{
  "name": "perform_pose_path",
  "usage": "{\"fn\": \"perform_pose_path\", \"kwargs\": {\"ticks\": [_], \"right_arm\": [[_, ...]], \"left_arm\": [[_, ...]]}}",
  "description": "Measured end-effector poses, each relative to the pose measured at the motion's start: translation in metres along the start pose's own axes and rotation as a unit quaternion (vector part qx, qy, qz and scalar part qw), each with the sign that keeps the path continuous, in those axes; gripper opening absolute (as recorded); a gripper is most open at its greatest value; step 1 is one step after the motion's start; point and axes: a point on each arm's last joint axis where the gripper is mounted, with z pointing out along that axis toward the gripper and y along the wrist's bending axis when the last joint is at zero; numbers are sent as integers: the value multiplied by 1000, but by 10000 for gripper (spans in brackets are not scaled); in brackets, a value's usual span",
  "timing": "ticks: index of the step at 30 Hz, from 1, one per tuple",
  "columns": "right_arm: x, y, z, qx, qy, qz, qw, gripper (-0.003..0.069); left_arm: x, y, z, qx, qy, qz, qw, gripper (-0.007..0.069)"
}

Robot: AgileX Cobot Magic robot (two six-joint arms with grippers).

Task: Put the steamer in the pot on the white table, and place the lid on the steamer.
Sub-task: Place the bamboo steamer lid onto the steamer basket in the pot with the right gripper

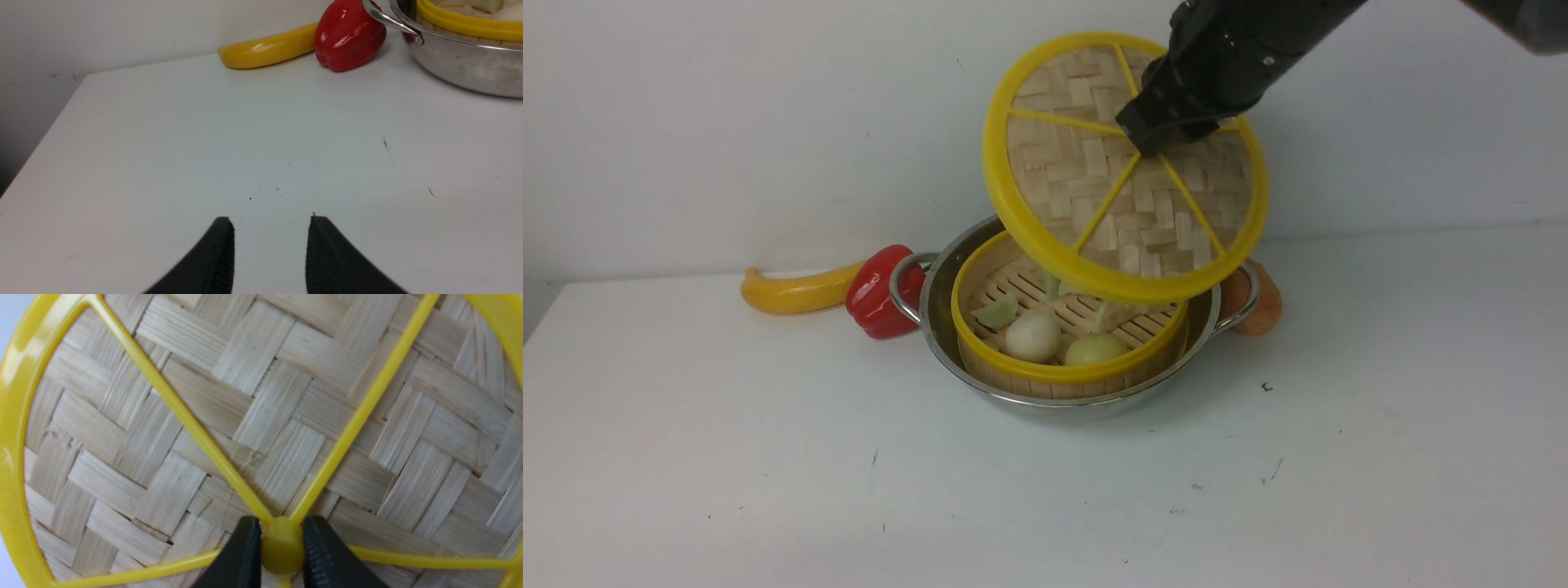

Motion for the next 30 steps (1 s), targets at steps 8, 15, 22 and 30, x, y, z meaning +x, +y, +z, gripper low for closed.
{"fn": "perform_pose_path", "kwargs": {"ticks": [8,15,22,30], "right_arm": [[10,2,58,-15,49,-17,999,143],[13,11,74,-25,59,-41,997,143],[13,12,90,-24,49,-43,998,143],[10,9,100,-14,22,-53,998,143]], "left_arm": [[0,0,0,0,0,0,1000,242],[0,0,0,0,0,0,1000,242],[0,0,0,0,0,0,1000,242],[0,0,0,0,0,0,1000,242]]}}
